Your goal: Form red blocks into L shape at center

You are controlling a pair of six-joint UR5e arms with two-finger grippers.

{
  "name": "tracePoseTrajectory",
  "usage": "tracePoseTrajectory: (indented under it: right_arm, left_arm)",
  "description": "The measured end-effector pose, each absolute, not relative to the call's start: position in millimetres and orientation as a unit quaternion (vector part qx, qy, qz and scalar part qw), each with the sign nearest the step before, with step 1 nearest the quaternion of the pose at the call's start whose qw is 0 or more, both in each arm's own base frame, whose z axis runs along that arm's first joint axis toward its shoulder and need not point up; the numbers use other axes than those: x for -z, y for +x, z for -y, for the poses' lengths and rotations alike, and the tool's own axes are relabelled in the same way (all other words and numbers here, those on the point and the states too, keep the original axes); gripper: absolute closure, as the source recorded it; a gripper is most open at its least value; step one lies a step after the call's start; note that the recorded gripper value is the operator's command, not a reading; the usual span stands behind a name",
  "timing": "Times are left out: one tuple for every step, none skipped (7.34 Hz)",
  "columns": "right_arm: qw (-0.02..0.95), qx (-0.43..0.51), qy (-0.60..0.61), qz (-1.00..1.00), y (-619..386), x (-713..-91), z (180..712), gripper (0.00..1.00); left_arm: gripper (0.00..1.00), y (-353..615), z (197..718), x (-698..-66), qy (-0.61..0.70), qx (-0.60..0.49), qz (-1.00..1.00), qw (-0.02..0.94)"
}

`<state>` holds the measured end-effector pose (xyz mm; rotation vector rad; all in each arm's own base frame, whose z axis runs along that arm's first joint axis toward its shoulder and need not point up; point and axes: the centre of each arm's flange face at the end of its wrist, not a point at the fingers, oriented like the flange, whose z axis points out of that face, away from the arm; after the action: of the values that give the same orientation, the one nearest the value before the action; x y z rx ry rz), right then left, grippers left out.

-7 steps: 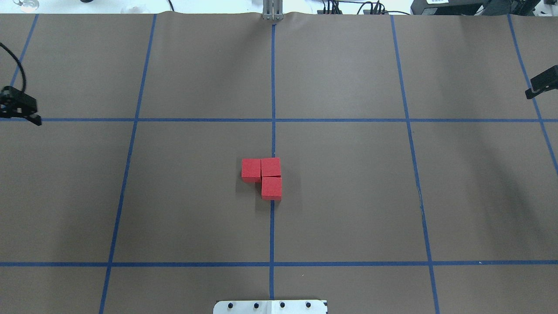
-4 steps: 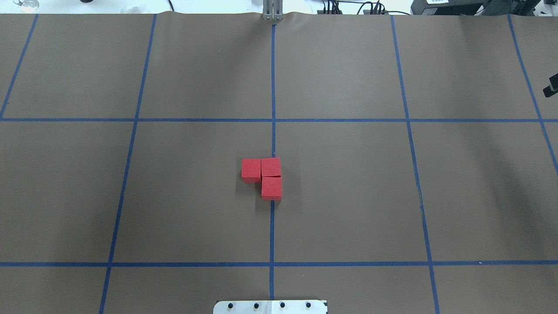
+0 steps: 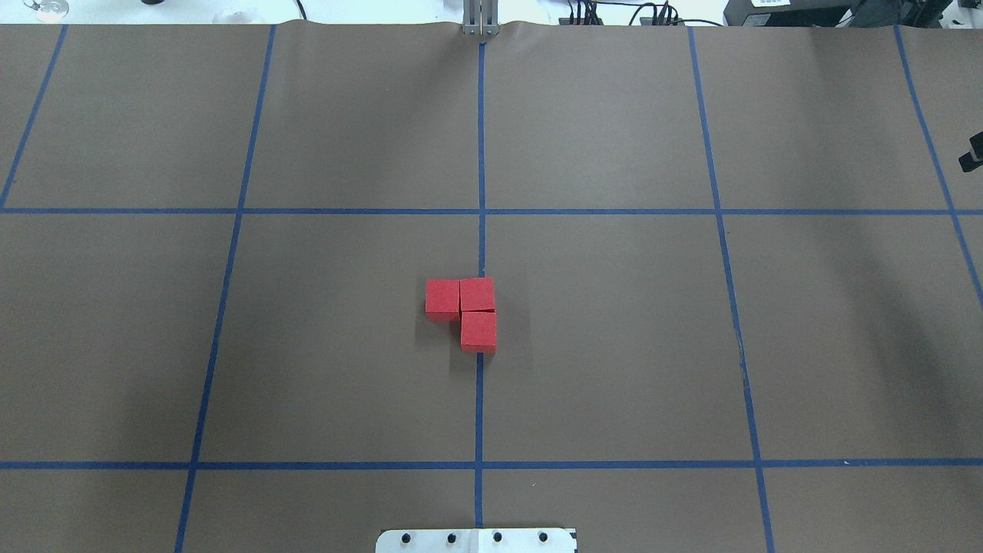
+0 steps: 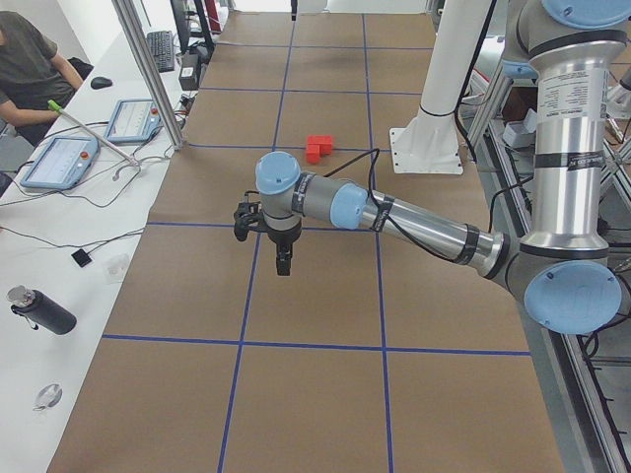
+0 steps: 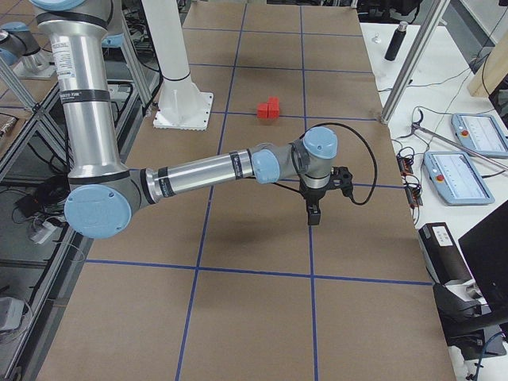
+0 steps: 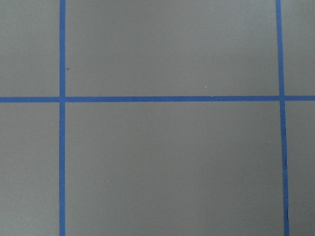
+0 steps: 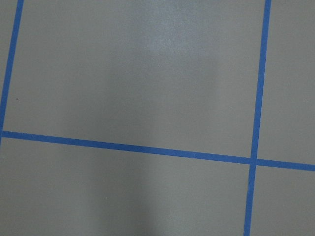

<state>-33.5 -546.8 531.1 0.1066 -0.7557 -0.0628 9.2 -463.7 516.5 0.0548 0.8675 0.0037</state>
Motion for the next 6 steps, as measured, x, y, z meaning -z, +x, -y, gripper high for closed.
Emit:
tracePoseTrajectory:
  right_arm:
    - [0.928, 0.031, 0.048, 0.369, -34, -536, 548, 0.00]
    - [0.928, 0.030, 0.046, 0.369, -33, -538, 548, 0.00]
    - [0.928, 0.029, 0.044, 0.370, -32, -541, 548, 0.00]
    - [0.928, 0.027, 0.041, 0.370, -32, -544, 549, 0.00]
    - [0.926, 0.024, 0.037, 0.375, -31, -545, 548, 0.00]
    - [0.922, 0.021, 0.033, 0.385, -29, -547, 546, 0.00]
  left_arm:
    - [0.00, 2, 460, -526, 0.045, -0.028, -0.420, 0.906]
    - [0.00, 0, 458, -518, 0.065, -0.046, -0.421, 0.904]
    - [0.00, -1, 456, -508, 0.080, -0.056, -0.421, 0.902]
    - [0.00, -1, 454, -502, 0.086, -0.061, -0.422, 0.901]
    - [0.00, -1, 454, -502, 0.087, -0.062, -0.421, 0.901]
    - [0.00, -1, 455, -504, 0.086, -0.062, -0.421, 0.901]
